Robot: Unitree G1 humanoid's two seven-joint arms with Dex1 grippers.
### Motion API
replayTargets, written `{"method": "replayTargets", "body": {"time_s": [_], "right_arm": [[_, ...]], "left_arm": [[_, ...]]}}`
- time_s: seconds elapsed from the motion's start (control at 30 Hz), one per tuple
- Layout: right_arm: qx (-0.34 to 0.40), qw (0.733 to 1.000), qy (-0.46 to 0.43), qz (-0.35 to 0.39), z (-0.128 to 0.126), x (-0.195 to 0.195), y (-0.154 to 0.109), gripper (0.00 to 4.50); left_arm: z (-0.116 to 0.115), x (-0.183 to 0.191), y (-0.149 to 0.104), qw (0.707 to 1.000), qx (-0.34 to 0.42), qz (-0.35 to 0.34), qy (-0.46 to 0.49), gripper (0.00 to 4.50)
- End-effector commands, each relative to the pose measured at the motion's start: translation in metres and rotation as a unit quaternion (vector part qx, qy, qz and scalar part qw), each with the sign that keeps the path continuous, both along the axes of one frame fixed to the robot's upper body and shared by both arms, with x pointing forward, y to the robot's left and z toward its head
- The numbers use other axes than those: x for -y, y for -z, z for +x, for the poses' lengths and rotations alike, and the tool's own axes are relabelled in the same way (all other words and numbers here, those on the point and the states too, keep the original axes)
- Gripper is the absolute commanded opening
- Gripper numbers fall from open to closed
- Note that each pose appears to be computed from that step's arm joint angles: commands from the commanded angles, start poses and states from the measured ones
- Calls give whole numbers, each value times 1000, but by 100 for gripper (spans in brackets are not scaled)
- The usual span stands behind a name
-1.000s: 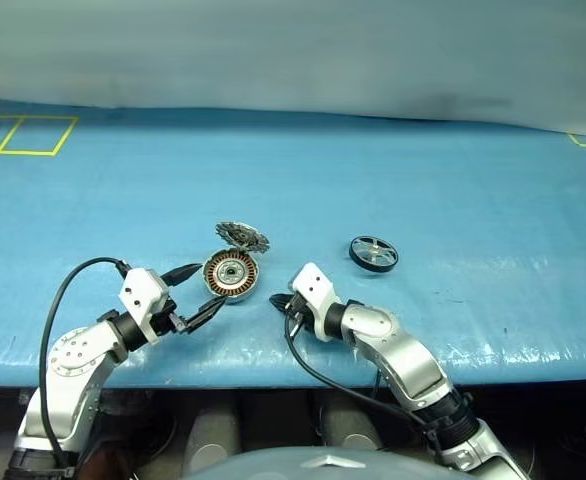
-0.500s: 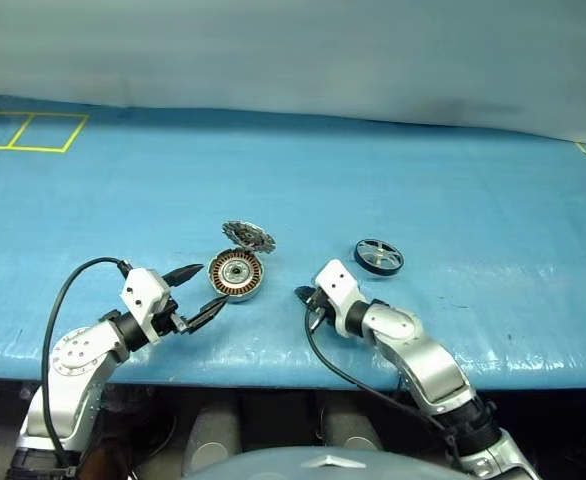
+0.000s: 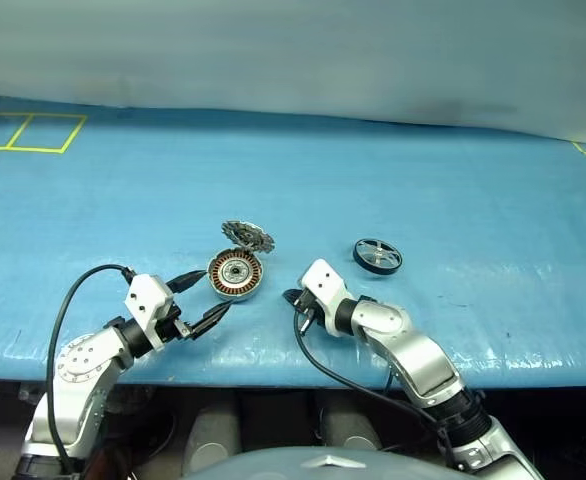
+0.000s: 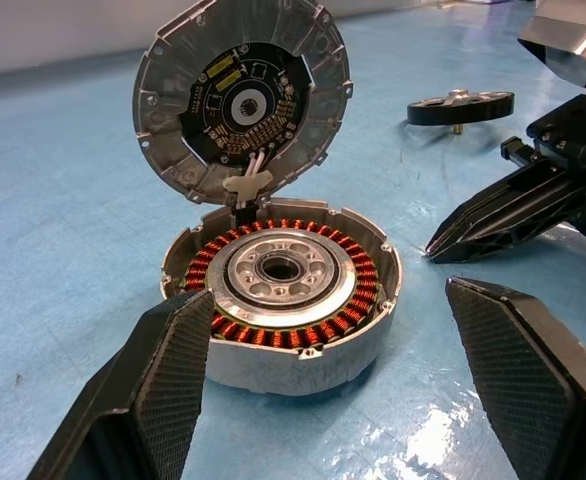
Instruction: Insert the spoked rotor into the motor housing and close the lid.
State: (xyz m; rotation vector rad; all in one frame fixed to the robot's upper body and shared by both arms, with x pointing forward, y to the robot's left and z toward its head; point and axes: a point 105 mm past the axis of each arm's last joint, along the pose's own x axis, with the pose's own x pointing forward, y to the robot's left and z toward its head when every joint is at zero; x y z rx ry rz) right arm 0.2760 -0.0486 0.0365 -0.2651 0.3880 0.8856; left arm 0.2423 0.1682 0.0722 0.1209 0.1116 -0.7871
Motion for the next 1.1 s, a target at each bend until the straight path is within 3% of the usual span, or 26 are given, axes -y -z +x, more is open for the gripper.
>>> {"method": "replayTargets", "body": {"time_s": [0.03,0.27,0.47,1.1], "right_arm": [[34,999,38,7,10,19,-20,5],[110,994,10,9,19,13,-64,5],[140,986,-69,58,5,-21,-96,5],[103,978,-144,108,25,-96,-76,5]], "left_arm": [[-2,2,-9,1000,23,-3,3,404],[1,3,-5,1000,14,-1,0,404],[0,2,-8,1000,19,-4,0,404],[-13,-4,-13,999,29,6,-27,404]]}}
